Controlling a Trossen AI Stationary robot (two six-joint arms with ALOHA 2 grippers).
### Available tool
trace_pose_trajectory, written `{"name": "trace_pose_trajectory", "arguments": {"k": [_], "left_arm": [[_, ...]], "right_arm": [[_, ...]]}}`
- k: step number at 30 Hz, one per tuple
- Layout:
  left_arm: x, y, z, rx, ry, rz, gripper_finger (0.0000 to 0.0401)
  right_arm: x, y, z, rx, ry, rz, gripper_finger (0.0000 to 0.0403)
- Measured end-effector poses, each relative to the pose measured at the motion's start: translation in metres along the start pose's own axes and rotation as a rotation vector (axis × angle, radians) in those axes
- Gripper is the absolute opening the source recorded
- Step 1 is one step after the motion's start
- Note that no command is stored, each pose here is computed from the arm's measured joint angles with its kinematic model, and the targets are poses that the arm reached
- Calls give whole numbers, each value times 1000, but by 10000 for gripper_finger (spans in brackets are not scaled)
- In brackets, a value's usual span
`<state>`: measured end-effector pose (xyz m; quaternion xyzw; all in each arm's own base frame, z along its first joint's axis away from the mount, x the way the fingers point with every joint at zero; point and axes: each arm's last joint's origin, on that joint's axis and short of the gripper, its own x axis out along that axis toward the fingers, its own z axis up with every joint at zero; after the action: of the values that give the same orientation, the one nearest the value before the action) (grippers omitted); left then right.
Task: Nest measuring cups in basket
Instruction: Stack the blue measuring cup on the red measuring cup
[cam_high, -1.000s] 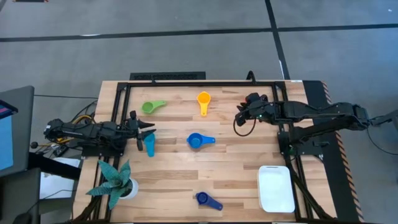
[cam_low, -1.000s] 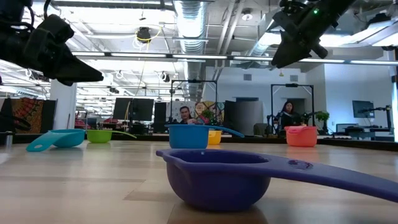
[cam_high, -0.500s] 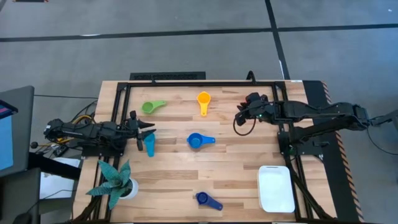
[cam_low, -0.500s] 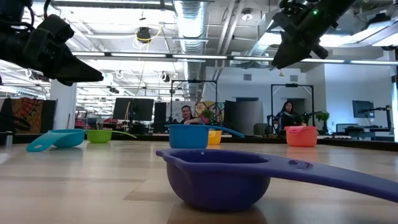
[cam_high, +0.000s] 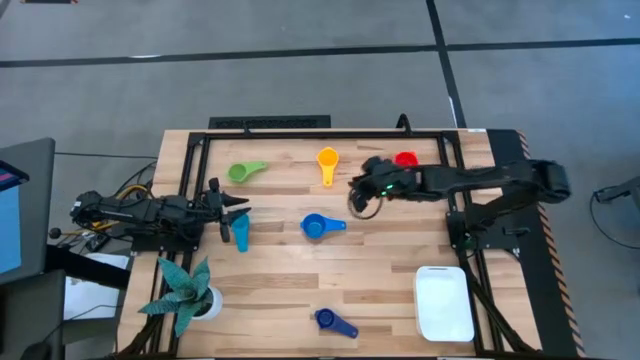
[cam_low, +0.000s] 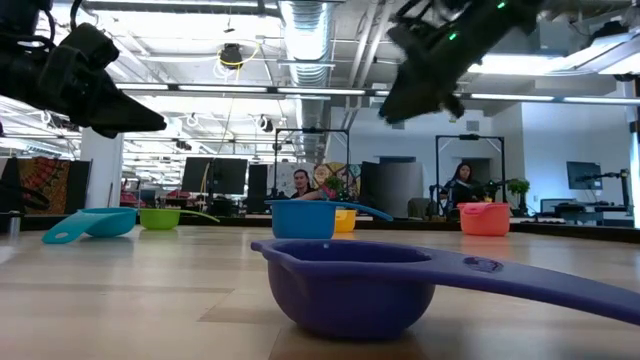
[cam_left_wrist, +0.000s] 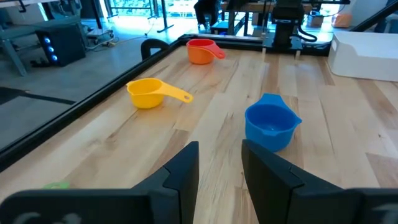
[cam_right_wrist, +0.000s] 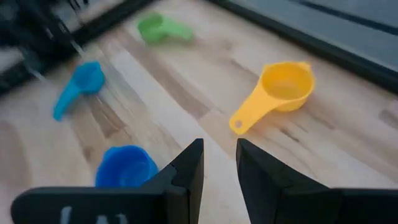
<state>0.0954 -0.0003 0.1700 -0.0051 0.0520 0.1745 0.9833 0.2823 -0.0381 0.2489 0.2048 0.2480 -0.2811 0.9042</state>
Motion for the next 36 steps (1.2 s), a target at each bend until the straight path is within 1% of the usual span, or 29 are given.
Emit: {"name": "trace_pose_trajectory", "arguments": {"k": [5,11,23,30,36], "left_arm": [[0,0,0,0,1,-1,112],[0,0,0,1,1,0,112],[0,0,0,1,2,-1,112],[0,0,0,1,2,-1,112],[0,0,0,1,2,-1,112]], "right_arm": [[34,23,-9,-52,74,-10,118],[55,45,-13,-90,119,21,118],[51,61,-14,-107,109,65,118],[48,68,-19,-89,116,81,118],[43,78,-27,-101,126,109,118]]}}
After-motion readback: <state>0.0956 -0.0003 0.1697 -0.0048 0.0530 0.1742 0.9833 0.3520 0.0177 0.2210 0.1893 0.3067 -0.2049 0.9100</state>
